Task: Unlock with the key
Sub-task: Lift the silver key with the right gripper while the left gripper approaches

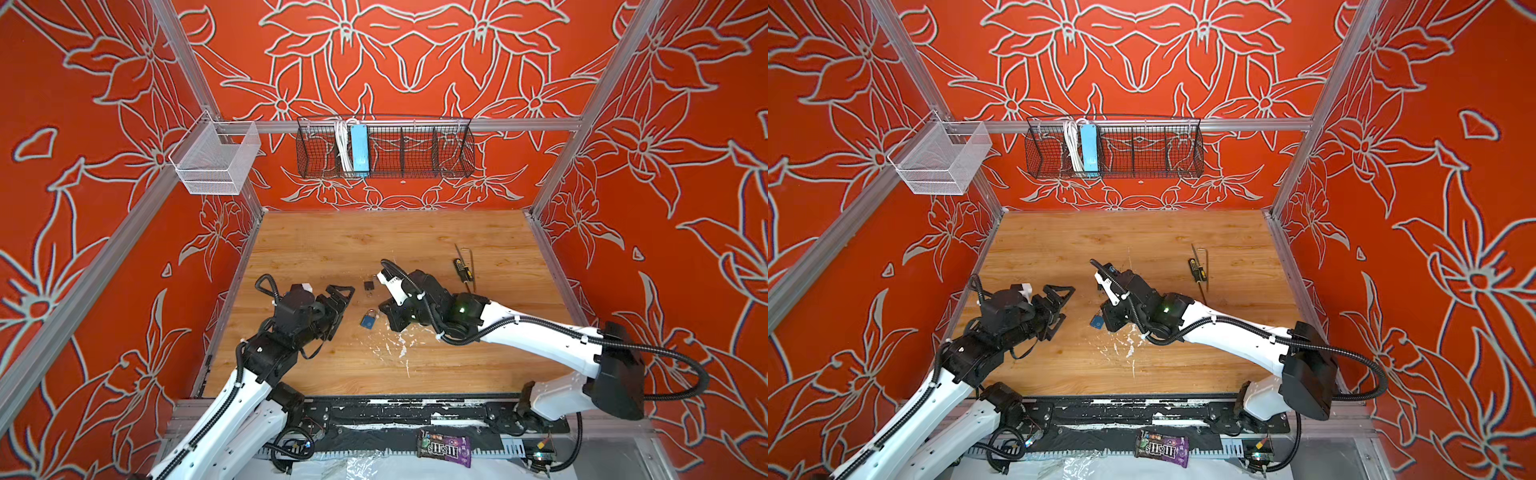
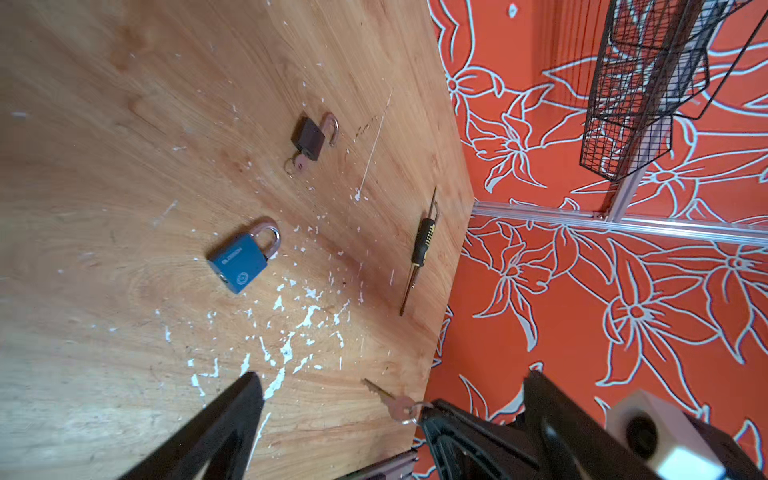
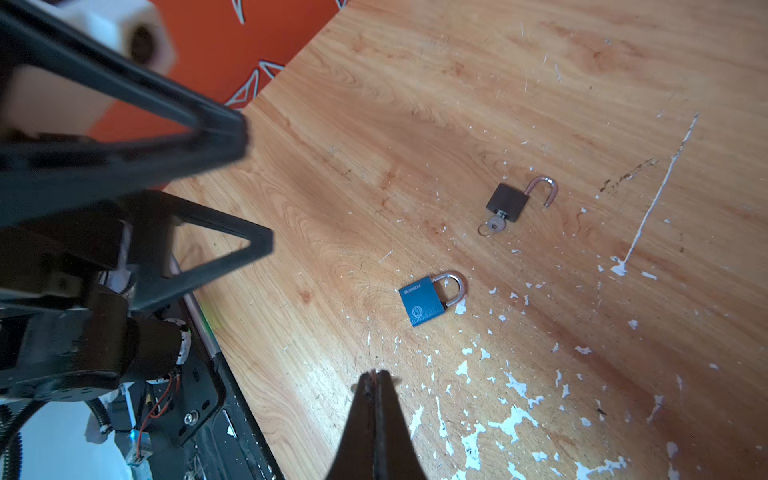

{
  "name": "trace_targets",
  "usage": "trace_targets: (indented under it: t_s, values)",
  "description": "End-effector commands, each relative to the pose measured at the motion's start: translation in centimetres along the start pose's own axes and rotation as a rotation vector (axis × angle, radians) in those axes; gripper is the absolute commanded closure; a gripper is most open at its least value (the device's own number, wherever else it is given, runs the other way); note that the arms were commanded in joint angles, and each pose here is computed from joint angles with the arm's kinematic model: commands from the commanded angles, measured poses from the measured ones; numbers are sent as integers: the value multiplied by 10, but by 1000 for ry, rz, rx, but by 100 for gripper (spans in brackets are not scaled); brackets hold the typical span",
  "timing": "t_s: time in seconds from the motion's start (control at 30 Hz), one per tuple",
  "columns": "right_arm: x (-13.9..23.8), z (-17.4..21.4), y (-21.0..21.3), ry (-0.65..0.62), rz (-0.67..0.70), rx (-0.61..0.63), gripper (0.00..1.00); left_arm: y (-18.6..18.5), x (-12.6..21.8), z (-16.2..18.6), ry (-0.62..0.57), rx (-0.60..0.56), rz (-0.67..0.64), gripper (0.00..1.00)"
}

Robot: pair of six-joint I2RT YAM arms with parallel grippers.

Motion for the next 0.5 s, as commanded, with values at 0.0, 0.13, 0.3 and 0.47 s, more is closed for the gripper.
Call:
trace_targets:
  t_s: [0.0, 0.13, 0.3, 0.47]
  values:
    - [9, -9, 1, -70, -13, -23, 100, -26, -3, -1, 45, 28, 128, 3]
    - [13, -18, 6, -109, -44, -37, 100, -35, -13, 5, 68, 62, 150, 3]
    - [14, -24, 10, -141, -77, -40, 100, -44, -22, 11, 78, 120, 206, 2]
    - [20, -29, 14, -183, -119, -37, 100, -47, -30, 19, 122, 172, 218, 3]
Point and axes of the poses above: each gripper's point midway between its finger pads, its own x axis back along the fingers, its own y axis along the line the jaws close on, z = x × y, the point moved 10 cm from there along x, back along the fingers, and after that the axes turned 3 degrees about -x, right-handed, at the moved point
